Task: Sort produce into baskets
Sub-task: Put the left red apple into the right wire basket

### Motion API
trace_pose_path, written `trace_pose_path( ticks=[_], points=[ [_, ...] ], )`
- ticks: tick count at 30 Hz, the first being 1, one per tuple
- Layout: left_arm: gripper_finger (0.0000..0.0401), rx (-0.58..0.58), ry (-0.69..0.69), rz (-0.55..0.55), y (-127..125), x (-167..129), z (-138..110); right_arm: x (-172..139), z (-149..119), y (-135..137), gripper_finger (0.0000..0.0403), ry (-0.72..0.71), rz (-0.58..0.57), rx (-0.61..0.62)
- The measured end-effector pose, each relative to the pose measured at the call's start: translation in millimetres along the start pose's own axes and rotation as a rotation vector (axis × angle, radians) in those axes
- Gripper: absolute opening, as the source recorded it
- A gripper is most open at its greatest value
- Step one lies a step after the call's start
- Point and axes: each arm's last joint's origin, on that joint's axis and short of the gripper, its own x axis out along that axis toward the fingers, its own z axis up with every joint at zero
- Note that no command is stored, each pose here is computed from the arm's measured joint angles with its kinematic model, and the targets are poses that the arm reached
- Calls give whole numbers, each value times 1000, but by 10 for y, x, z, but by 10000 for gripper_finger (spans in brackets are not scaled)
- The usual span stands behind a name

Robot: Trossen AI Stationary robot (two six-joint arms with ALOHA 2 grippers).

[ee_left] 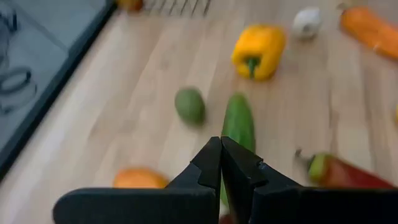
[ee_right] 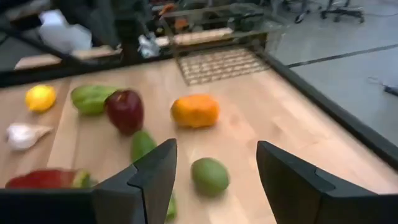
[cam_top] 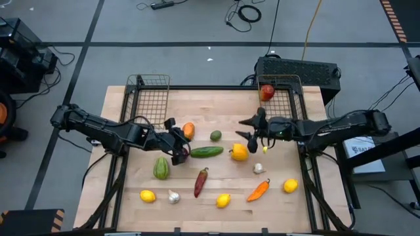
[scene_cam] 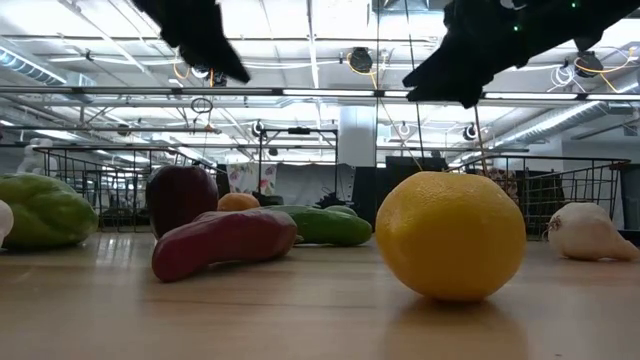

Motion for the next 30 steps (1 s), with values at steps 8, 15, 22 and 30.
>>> trace_pose_path(
  ticks=[8,15,22,30],
  points=[
    [16,-92,94,28,-8,-1,-134,179,-188,227,212,67,63,-48],
    [16,-116,70,-13,-133,-11,-195,242,-281,314,212,100,86,-82],
    [51,-179,111,-48,-279,0,-426,252,-358,424,212,127,123,-111],
    [148,-161,102,-59,-392,-26,-551,232,-359,471,212,118,140,-116]
  ],
)
